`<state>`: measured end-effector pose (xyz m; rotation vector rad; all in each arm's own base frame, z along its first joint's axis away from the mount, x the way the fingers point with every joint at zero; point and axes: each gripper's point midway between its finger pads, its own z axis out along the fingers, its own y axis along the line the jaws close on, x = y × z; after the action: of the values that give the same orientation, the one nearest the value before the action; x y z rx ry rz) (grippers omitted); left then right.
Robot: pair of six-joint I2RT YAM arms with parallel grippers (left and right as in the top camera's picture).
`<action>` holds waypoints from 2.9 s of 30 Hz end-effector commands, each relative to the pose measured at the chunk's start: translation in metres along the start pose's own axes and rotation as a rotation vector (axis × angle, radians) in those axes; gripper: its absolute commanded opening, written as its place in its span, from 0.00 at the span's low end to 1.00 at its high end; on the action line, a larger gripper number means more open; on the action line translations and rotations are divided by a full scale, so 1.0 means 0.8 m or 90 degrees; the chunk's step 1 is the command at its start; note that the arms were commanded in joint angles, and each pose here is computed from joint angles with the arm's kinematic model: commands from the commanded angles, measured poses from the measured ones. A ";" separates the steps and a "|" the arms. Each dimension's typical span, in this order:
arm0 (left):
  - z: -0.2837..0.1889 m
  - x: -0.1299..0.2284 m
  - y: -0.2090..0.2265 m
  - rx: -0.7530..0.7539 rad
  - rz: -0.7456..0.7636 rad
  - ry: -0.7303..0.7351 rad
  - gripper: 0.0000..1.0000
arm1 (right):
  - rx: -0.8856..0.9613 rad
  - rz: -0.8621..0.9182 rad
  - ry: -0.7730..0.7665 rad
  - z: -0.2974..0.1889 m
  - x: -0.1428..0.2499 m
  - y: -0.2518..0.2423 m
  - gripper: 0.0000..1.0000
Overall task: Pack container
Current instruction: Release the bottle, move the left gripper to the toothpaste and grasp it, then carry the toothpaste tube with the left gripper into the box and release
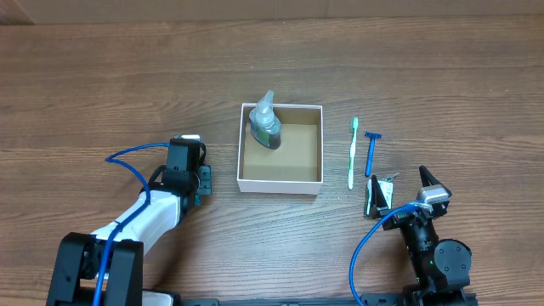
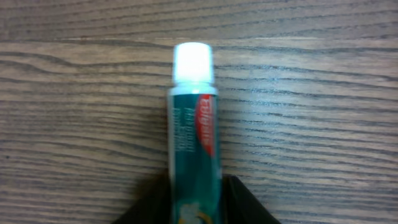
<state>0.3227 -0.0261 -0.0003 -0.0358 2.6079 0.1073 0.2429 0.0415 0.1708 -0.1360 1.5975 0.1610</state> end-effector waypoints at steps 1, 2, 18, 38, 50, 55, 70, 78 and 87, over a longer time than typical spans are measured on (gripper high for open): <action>0.005 0.007 0.008 -0.022 0.009 0.028 0.20 | 0.008 -0.002 -0.006 0.000 0.001 -0.004 1.00; 0.004 0.004 0.008 -0.022 0.010 0.029 0.18 | 0.008 -0.002 -0.006 0.000 0.000 -0.004 1.00; -0.055 -0.073 0.004 -0.024 -0.012 0.059 0.15 | 0.008 -0.002 -0.006 0.000 0.001 -0.004 1.00; -0.226 -0.122 -0.129 0.199 -0.100 -0.048 0.18 | 0.008 -0.002 -0.006 0.000 0.001 -0.004 1.00; -0.189 -0.111 -0.183 0.188 -0.101 -0.024 0.22 | 0.008 -0.002 -0.006 0.000 0.001 -0.004 1.00; -0.156 -0.118 -0.200 0.188 -0.102 -0.025 0.21 | 0.008 -0.002 -0.006 0.000 0.001 -0.004 1.00; -0.136 -0.110 -0.194 0.150 -0.094 -0.011 0.33 | 0.008 -0.002 -0.006 0.000 0.001 -0.004 1.00; -0.218 -0.128 -0.153 0.152 -0.094 -0.090 0.35 | 0.008 -0.002 -0.006 0.000 0.000 -0.004 1.00; -0.278 -0.120 0.005 -0.085 -0.152 -0.166 0.64 | 0.008 -0.002 -0.006 0.000 0.000 -0.004 1.00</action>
<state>0.2970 -0.0872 0.2240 -0.2667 2.3792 -0.0086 0.2429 0.0413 0.1706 -0.1352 1.5984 0.1607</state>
